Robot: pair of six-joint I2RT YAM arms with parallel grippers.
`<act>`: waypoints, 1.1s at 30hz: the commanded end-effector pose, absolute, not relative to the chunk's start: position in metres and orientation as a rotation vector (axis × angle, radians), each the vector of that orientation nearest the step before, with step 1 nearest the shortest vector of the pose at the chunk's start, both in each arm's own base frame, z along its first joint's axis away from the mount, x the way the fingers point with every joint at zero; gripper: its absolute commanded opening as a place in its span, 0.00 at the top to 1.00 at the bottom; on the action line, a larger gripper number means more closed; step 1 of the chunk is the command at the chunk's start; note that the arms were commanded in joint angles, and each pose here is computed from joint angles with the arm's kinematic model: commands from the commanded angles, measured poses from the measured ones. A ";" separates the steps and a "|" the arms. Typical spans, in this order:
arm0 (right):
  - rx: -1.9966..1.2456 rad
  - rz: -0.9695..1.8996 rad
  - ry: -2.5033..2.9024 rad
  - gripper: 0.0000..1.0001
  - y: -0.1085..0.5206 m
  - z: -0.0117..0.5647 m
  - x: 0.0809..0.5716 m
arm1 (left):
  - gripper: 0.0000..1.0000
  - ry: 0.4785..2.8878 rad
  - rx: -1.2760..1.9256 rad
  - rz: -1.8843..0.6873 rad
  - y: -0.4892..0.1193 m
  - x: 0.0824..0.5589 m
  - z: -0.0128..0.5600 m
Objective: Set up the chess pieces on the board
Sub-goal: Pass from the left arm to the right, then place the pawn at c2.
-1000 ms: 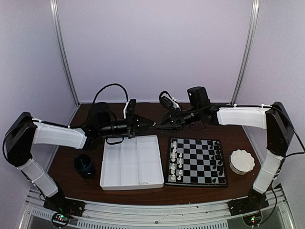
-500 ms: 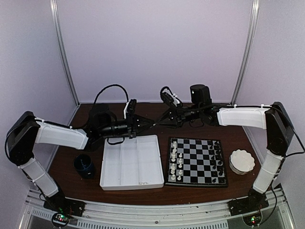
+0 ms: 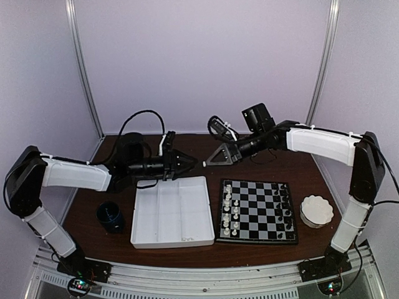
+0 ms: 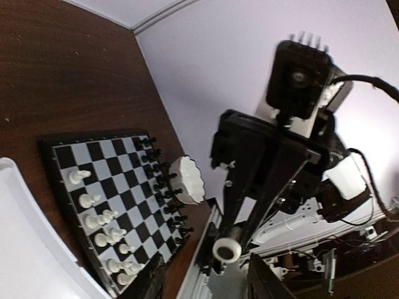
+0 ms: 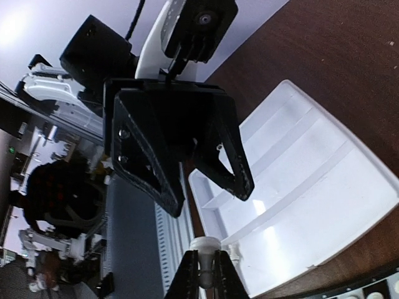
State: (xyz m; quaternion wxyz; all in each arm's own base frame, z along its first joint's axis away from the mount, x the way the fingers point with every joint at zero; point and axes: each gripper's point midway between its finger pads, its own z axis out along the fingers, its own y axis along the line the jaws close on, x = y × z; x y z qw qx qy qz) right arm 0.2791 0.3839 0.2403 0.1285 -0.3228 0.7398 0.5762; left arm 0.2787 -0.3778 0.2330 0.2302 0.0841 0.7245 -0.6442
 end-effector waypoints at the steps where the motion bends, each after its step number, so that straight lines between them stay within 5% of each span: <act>1: -1.245 1.080 2.216 0.99 0.339 0.213 0.282 | 0.50 2.053 0.434 -1.435 -0.352 0.295 0.248; 11: -1.522 0.270 2.419 0.99 0.264 0.132 0.317 | 0.42 2.115 0.740 -0.574 -0.294 0.344 0.270; 18: -1.640 0.023 2.442 0.99 0.253 0.103 0.320 | 0.42 2.153 0.608 -0.632 -0.267 0.355 0.238; 33: -1.735 0.016 2.471 0.99 0.274 0.065 0.319 | 0.42 2.181 0.614 -0.630 -0.266 0.353 0.230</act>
